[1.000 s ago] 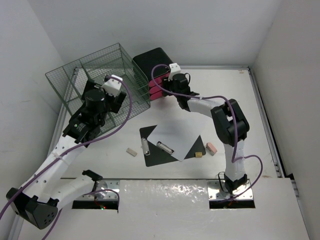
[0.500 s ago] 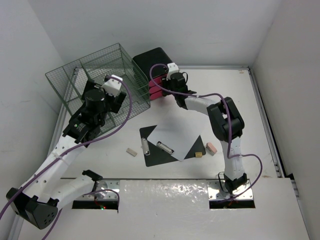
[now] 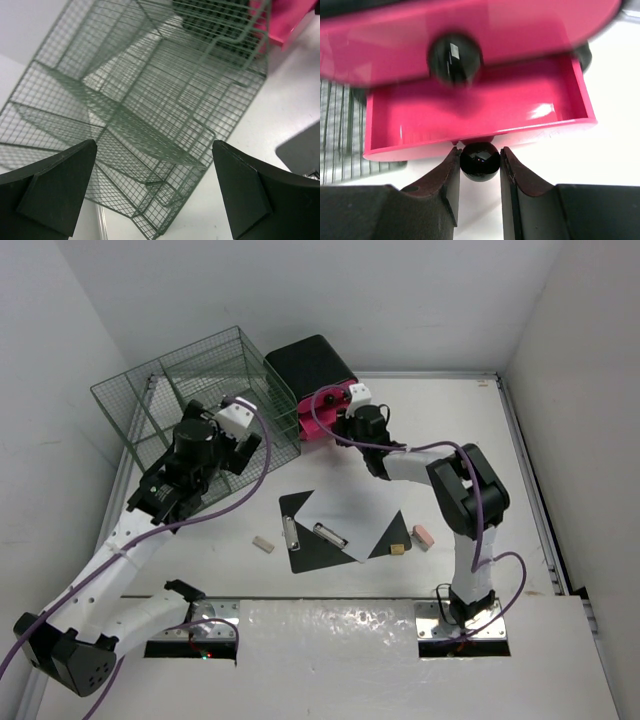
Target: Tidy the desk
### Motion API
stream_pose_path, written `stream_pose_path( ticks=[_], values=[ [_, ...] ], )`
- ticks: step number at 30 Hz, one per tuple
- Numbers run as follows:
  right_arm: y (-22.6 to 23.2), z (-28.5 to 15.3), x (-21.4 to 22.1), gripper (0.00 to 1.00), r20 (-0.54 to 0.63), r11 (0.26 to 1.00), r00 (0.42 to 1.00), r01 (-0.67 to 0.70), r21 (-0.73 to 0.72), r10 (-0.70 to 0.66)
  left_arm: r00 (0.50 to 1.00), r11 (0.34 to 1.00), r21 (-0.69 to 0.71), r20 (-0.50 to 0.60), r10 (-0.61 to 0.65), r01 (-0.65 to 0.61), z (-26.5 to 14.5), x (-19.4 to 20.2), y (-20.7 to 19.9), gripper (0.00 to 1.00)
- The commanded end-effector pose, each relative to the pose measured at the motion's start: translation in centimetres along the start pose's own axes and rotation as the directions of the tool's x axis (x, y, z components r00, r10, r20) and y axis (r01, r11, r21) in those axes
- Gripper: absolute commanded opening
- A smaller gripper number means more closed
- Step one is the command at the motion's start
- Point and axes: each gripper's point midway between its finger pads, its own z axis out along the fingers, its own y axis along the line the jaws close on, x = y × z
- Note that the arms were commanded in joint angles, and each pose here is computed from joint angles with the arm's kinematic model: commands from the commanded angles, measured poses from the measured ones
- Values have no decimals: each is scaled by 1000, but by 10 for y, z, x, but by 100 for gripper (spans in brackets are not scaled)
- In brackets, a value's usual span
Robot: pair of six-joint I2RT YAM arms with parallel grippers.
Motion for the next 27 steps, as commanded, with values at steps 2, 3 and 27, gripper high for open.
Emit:
stream_pose_path(
  ticks=[2, 3, 27],
  values=[
    [-2, -25, 0, 0, 24, 998, 998, -53, -17, 53, 999, 991, 125, 33, 37, -40, 2, -8, -19, 100],
    [-2, -32, 5, 0, 17, 998, 998, -55, -17, 55, 998, 986, 156, 25, 53, -56, 1, -5, -24, 100],
    [-28, -146, 11, 89, -108, 998, 994, 26, 63, -19, 775, 375, 832, 100, 623, -409, -50, 156, -190, 89]
  ],
)
